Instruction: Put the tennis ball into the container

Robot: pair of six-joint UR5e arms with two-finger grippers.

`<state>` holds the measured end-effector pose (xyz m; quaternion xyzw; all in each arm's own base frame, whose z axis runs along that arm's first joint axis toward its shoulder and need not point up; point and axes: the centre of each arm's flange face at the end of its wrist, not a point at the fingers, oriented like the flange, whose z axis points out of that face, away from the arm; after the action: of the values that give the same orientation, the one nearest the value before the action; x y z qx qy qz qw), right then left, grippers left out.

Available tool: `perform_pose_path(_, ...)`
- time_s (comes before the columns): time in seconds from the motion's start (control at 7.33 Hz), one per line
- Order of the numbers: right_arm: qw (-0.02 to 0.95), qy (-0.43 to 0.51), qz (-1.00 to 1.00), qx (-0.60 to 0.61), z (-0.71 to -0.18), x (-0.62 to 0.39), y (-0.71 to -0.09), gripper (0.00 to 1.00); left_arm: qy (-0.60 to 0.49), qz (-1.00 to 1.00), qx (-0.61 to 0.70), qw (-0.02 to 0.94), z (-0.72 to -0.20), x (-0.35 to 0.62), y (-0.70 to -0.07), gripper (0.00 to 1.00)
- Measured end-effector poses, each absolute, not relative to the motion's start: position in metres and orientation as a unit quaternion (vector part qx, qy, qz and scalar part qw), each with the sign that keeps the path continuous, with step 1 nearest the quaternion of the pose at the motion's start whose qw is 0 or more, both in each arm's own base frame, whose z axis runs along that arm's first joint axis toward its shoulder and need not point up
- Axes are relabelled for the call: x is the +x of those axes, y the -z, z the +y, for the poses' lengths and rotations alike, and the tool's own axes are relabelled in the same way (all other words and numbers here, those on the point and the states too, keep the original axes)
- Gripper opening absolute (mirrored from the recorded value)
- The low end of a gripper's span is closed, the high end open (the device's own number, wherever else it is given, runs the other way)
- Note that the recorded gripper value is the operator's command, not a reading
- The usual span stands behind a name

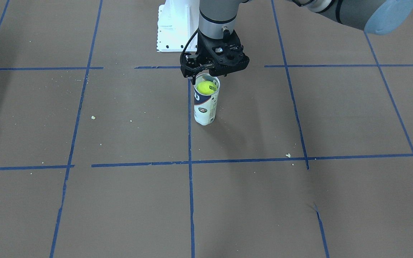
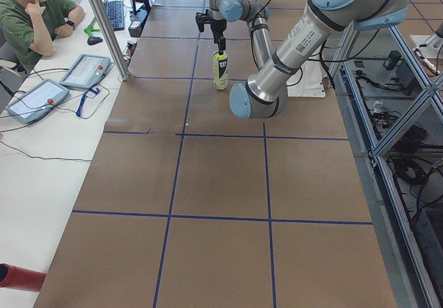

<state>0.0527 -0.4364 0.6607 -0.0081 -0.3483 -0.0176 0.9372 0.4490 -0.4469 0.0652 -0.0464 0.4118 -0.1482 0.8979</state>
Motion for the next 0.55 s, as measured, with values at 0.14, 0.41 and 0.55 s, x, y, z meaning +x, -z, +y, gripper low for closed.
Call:
perform_pose_path(0.14,0.937,0.018,-0.348,-0.008,-0.436,0.053,-0.661,1.00,0.143,0.413,-0.043,0.899,-0.446,0.447,-0.067,1.00)
perform_pose_path(0.41,0.937,0.017,-0.348,-0.009,-0.436,0.053,-0.661,1.00,0.096,0.412,-0.016,0.906,-0.444,0.428,-0.091,0.99)
perform_pose_path(0.55,0.937,0.018,-0.348,-0.008,-0.436,0.053,-0.661,1.00,0.067,0.408,0.009,0.910,-0.454,0.403,-0.111,0.99)
